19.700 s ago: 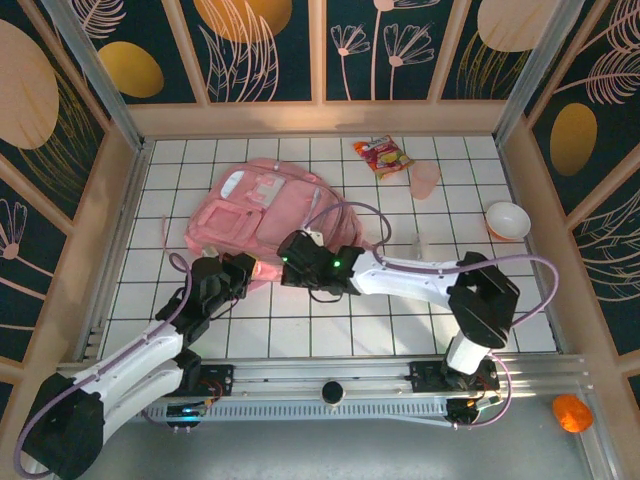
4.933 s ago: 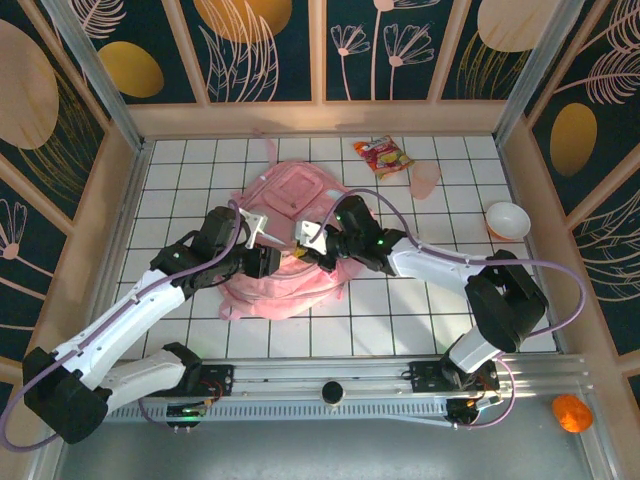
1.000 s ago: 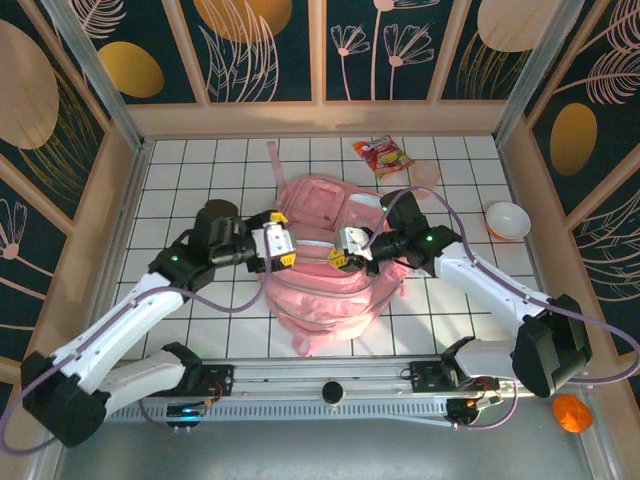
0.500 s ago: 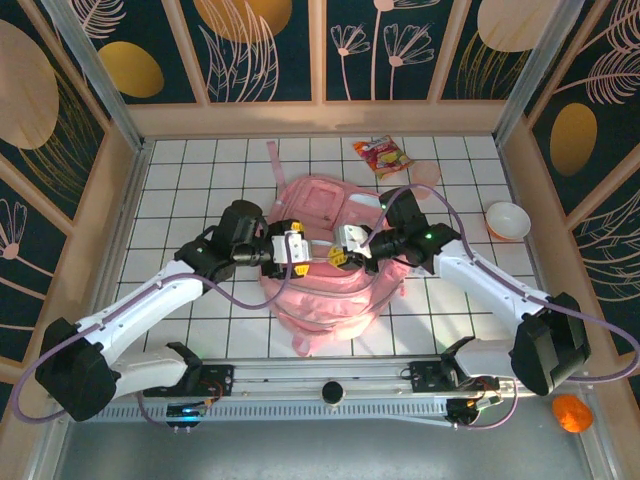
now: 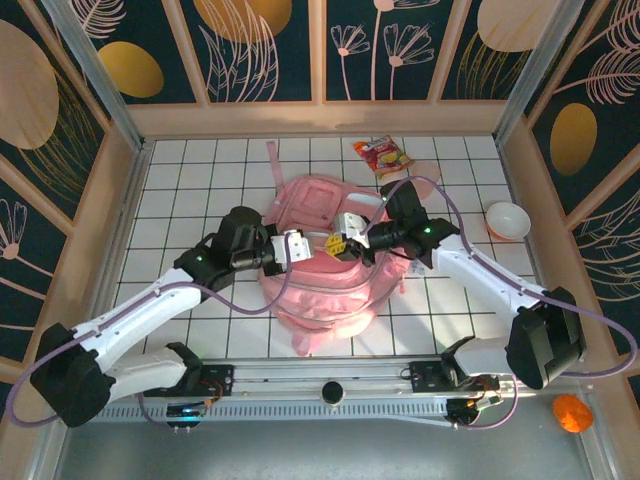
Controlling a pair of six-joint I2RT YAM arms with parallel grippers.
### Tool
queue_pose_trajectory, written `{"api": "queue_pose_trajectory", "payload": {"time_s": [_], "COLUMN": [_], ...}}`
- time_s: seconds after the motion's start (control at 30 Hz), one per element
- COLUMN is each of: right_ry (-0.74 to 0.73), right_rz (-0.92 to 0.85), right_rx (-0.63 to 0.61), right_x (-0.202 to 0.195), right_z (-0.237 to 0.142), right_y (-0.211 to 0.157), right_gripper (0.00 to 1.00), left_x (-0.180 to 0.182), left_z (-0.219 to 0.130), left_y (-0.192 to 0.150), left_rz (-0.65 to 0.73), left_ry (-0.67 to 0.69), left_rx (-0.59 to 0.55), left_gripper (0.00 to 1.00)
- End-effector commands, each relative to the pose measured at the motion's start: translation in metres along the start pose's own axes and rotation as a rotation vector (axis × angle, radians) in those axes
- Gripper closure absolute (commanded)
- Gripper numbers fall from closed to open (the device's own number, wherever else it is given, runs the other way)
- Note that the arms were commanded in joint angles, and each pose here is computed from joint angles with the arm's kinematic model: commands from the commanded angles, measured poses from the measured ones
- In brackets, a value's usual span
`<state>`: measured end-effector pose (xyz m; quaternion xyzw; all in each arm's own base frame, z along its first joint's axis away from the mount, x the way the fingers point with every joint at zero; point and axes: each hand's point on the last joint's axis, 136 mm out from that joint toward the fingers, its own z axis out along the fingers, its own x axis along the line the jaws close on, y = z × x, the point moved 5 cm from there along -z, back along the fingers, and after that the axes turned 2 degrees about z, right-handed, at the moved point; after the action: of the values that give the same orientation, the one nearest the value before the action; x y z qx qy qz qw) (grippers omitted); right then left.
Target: Pack books, pencil case, and school supplies into a backpack
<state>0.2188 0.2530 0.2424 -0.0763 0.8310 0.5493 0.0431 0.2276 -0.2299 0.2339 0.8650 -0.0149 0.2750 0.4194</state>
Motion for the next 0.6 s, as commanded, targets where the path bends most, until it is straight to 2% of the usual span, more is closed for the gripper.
{"api": "queue_pose_trajectory", "payload": {"time_s": [0.0,0.2,0.23,0.43,0.57], "right_ry": [-0.019,-0.069,-0.079,-0.229,-0.446], "right_rz": [-0.048,0.017,0.032,0.227,0.488], "right_rx": [-0.100,-0.107,-0.107,-0.094,-0.073], "right_x": [-0.019,-0.057,-0.062,-0.074,-0.080], "right_z": [0.000,0.019,0.021,0.006,-0.030], "right_y": [0.025,0.024,0.025,0.030,0.028], "right_gripper": [1.00,1.00,0.95,0.53,0.38], "left_x": [0.016,0.015,0.017,0.027,0.037], "left_z": [-0.025,-0.037,-0.037,-0.023,-0.024], "left_y": [-0.005,-0.022,-0.024,-0.018,-0.004], "left_rz": [-0.117,-0.272,-0.290,-0.399,-0.459], "left_ry": [0.139,0.225,0.241,0.251,0.258], "left_rx": [0.067,0.144,0.149,0.116,0.074], "left_gripper": [1.00,1.00,1.00,1.00,1.00]}}
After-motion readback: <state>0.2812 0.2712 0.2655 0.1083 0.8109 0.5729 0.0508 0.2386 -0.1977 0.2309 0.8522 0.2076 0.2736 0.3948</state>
